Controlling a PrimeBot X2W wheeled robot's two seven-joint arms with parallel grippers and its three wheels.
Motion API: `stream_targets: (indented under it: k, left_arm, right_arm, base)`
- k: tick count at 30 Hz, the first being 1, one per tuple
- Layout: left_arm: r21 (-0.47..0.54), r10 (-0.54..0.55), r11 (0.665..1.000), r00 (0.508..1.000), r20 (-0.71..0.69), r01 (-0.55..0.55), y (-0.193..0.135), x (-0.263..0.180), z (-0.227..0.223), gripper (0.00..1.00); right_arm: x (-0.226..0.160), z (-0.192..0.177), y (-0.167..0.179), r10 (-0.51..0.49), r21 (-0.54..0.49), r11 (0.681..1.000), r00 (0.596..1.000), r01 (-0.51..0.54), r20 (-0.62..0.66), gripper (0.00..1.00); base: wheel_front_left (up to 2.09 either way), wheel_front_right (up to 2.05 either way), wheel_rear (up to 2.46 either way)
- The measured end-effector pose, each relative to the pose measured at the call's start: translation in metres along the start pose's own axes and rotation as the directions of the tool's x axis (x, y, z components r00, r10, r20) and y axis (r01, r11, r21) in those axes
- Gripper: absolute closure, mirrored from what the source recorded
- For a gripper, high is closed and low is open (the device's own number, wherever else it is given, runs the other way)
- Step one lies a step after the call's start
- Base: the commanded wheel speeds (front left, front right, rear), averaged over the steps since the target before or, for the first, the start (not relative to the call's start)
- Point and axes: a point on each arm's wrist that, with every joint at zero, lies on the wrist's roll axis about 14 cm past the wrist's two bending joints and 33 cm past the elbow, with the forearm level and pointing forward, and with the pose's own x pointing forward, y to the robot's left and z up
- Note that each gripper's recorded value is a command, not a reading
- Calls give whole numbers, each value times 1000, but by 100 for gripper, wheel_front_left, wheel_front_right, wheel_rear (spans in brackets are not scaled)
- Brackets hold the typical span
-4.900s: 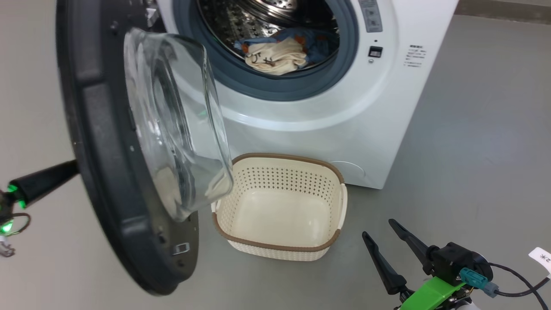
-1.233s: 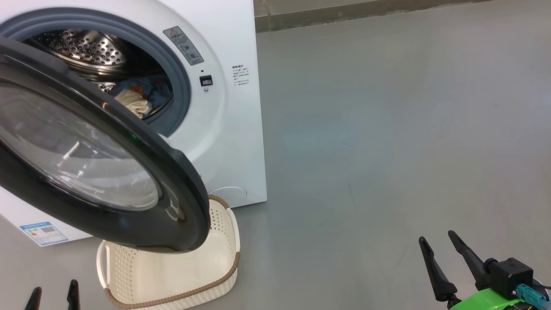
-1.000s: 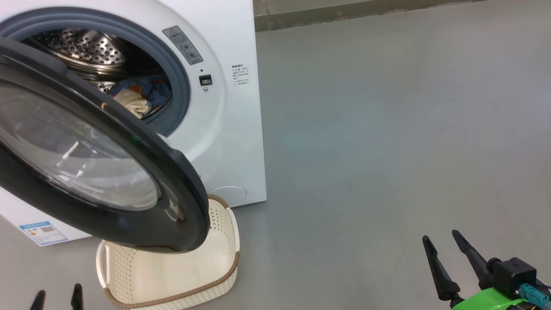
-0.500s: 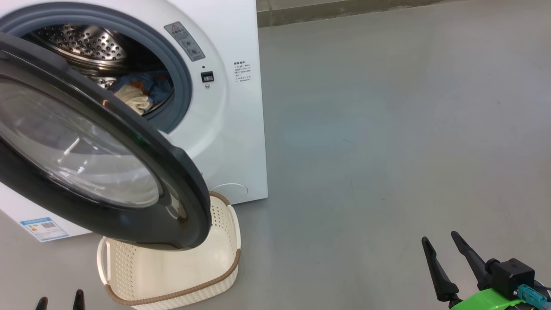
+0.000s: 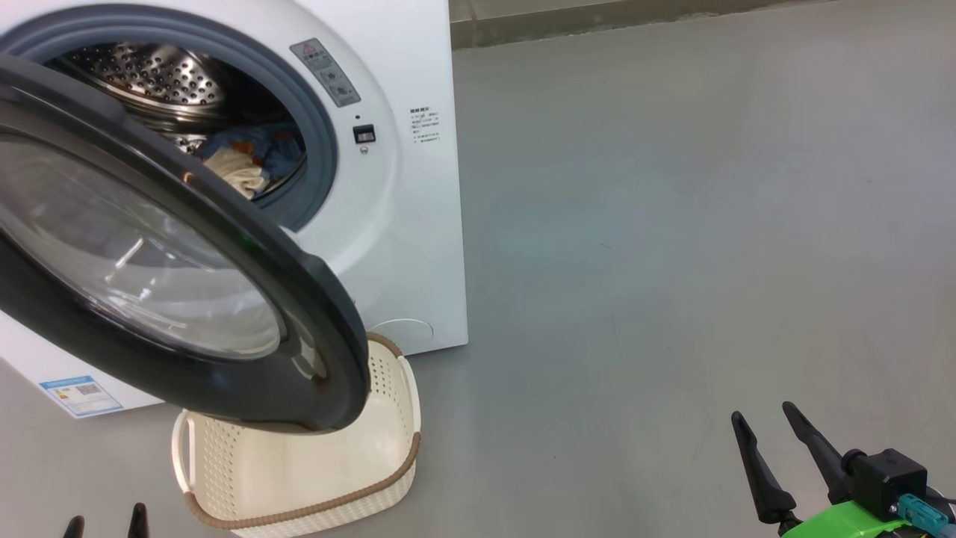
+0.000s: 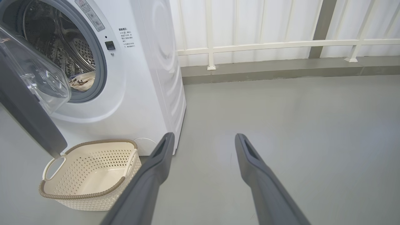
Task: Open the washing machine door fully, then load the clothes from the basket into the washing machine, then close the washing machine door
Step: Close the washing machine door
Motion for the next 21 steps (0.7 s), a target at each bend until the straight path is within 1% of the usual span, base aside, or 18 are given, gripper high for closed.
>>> stream_targets:
  k: [3, 4, 5, 7, 12, 15, 18, 21]
  left_arm:
    - [0, 3, 1000, 1000, -1, -3, -1, -1, -1, 0]
    - [-2, 4, 1000, 1000, -1, -4, -1, -2, -1, 0]
    - [-3, 5, 1000, 1000, -1, -5, -2, -3, -1, 0]
    - [-8, 13, 1000, 1000, 0, -13, -1, -5, -2, 0]
    - [-17, 36, 999, 999, 4, -36, 4, -12, -2, 0]
    - [-21, 58, 998, 998, 7, -58, 10, -17, -1, 0]
    - [-25, 82, 996, 997, 13, -82, 17, -23, 0, 0]
    - [-32, 106, 994, 994, 18, -105, 22, -29, 0, 0]
  right_arm:
    - [1, 0, 2, 4, 2, 1000, 1000, -4, 0, 0]
    - [2, 0, 3, 6, 4, 1000, 1000, -6, 0, 43]
    - [2, 0, 4, 7, 5, 1000, 1000, -7, 1, 68]
    - [4, -1, 7, 12, 9, 1000, 1000, -12, 2, 100]
    - [11, -1, 21, 45, 20, 999, 999, -46, 5, 100]
    - [20, 6, 32, 77, 21, 997, 997, -77, 26, 100]
    - [38, 26, 52, 133, -1, 991, 987, -133, 85, 100]
    - [55, 49, 81, 215, -14, 976, 965, -216, 150, 100]
  base:
    - [0, 0, 0]
    - [0, 0, 0]
    - [0, 0, 0]
    - [0, 0, 0]
    - [0, 0, 0]
    - [0, 0, 0]
    - [0, 0, 0]
    - [0, 0, 0]
